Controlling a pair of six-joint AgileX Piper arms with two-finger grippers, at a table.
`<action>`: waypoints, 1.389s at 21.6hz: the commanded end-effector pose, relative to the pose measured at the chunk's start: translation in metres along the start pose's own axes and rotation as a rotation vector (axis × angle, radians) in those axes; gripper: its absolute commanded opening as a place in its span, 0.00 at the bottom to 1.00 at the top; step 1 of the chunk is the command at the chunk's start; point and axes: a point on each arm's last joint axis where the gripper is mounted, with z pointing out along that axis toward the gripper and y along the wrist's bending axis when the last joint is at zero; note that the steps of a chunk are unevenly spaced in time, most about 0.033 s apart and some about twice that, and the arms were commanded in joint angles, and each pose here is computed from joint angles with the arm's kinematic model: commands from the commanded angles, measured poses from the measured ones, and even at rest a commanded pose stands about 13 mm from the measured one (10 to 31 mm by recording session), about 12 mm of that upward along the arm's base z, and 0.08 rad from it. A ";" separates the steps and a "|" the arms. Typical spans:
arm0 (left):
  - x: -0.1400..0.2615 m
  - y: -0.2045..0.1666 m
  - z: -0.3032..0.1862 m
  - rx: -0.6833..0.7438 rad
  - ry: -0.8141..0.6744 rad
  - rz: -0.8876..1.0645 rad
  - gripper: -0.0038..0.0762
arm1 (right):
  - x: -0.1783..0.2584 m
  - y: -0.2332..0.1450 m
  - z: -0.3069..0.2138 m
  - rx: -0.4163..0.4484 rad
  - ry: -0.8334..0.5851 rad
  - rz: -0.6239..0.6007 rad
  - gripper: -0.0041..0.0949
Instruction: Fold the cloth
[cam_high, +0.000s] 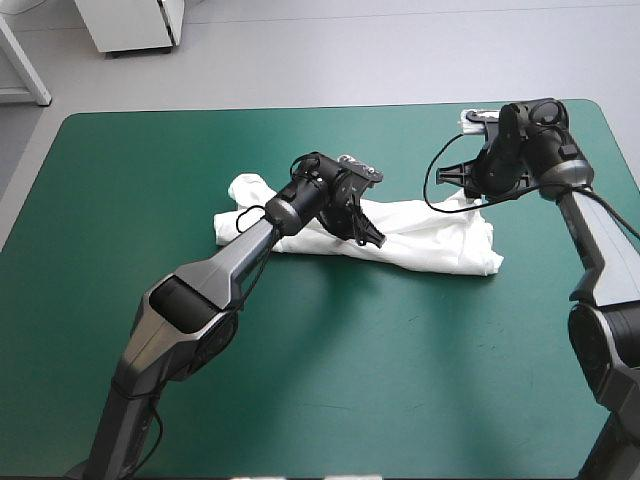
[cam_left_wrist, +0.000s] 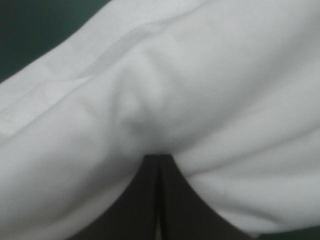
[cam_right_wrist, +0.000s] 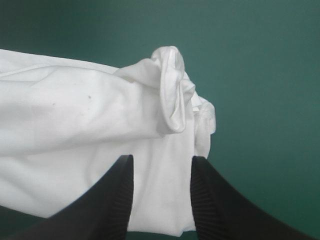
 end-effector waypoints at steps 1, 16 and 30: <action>-0.010 -0.004 -0.030 0.026 -0.098 -0.008 0.02 | -0.003 -0.006 -0.039 -0.002 -0.111 0.021 0.40; -0.007 -0.007 -0.025 0.066 -0.062 -0.024 0.02 | 0.038 -0.085 0.015 -0.404 0.050 0.209 0.70; -0.008 -0.010 -0.025 0.090 -0.065 -0.034 0.02 | 0.043 -0.081 0.081 -0.375 0.146 0.216 0.69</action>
